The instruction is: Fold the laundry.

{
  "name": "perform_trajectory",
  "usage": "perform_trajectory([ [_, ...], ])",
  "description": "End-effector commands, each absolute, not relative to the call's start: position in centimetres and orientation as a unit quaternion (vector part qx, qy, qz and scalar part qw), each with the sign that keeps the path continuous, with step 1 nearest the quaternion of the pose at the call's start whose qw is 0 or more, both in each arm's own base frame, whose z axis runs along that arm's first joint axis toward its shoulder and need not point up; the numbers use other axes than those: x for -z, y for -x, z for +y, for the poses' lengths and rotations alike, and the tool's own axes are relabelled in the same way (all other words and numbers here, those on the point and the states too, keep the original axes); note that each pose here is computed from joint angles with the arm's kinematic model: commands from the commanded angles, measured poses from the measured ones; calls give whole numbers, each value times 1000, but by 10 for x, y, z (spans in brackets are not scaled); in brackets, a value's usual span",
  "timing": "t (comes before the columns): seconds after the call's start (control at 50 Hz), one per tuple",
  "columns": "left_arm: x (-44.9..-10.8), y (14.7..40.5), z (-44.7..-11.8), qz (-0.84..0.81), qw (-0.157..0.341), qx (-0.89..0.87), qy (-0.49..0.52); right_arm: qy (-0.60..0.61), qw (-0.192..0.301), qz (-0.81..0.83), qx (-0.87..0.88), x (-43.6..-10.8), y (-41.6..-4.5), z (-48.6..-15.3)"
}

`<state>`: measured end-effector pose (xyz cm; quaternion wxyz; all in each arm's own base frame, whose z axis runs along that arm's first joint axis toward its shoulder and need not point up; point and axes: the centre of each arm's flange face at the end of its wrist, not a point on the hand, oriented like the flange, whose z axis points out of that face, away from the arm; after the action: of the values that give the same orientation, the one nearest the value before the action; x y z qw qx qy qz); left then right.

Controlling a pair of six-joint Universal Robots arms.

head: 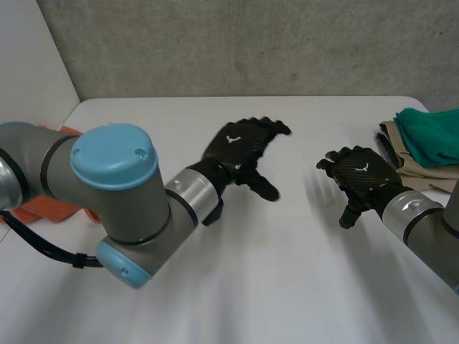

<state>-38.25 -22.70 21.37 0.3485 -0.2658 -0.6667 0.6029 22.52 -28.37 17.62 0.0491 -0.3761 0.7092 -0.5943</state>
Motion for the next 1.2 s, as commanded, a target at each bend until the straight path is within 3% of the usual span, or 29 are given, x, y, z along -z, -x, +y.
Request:
perform_trajectory([
  [0.02, -213, 320, -291, -680, 172, -658, 274, 379, 52, 709, 592, -175, -226, -282],
  [0.2, -179, 222, -341, -710, -68, -596, 370, 383, 57, 710, 588, -172, -229, -279],
  [0.32, -171, 172, -368, -705, -165, -570, 388, 384, 58, 709, 588, -172, -230, -278],
  [0.54, -144, 154, -399, -682, -208, -594, 372, 384, 58, 710, 587, -170, -229, -277],
  [0.7, -148, 174, -392, -678, -211, -599, 369, 382, 55, 712, 587, -170, -227, -279],
  [0.78, -167, 211, -377, -659, -196, -627, 366, 381, 54, 712, 588, -171, -226, -280],
  [0.86, -211, 246, -356, -640, -124, -688, 319, 378, 51, 712, 589, -171, -225, -282],
  [0.98, -255, 312, -304, -629, 88, -734, 241, 376, 47, 708, 596, -173, -225, -284],
  [1.1, -247, 375, -233, -635, 262, -680, 257, 361, 33, 710, 604, -176, -214, -295],
  [1.2, -210, 417, -202, -630, 322, -638, 304, 353, 26, 713, 606, -177, -208, -300],
])
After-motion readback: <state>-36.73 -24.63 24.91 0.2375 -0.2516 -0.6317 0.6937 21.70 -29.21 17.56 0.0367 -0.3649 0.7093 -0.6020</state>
